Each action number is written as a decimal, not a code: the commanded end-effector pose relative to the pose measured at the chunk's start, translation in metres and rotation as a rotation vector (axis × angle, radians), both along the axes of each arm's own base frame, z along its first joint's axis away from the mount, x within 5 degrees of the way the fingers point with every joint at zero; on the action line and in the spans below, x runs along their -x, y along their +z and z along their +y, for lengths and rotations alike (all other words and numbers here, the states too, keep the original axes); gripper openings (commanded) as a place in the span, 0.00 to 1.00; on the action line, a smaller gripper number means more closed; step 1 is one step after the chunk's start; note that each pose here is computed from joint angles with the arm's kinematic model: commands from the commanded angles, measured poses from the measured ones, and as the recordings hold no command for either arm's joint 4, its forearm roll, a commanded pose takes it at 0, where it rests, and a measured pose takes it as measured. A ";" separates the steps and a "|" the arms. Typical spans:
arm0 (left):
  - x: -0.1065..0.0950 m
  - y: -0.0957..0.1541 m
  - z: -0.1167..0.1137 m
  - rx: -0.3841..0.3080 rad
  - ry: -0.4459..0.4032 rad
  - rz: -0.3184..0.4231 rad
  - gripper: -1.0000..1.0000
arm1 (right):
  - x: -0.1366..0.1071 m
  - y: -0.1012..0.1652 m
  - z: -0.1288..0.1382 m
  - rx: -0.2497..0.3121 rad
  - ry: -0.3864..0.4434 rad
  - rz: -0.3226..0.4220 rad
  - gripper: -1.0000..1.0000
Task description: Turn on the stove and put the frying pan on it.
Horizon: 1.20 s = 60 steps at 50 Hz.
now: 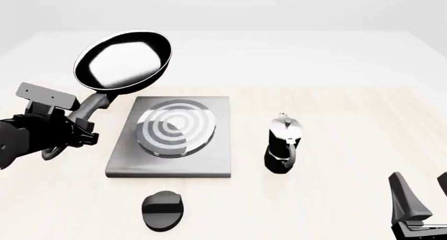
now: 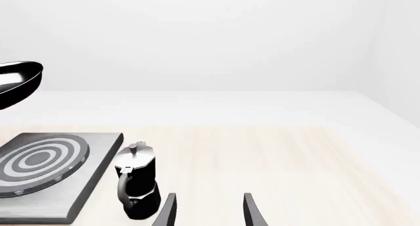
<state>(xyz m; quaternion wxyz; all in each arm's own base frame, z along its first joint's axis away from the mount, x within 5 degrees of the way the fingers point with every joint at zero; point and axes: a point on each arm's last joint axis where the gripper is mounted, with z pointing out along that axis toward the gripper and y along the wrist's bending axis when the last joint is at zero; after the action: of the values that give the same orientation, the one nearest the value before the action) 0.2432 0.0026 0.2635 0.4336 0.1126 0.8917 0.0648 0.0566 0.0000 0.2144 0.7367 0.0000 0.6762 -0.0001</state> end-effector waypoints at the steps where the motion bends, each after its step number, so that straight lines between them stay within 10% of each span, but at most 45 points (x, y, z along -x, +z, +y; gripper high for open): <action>1: 0.012 0.014 -0.012 0.030 -0.040 -0.037 0.00 | 0.000 0.000 0.000 0.000 0.000 0.000 1.00; 60: 0.048 -0.028 -0.036 -0.067 -0.243 0.066 0.00 | 0.000 0.000 0.000 0.000 0.000 0.000 1.00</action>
<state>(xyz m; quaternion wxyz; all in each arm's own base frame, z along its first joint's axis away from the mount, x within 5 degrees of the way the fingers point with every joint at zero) 0.1927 -0.0307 0.2363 0.3934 0.2337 0.8881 0.0439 0.0566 0.0000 0.2144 0.7367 0.0000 0.6762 -0.0001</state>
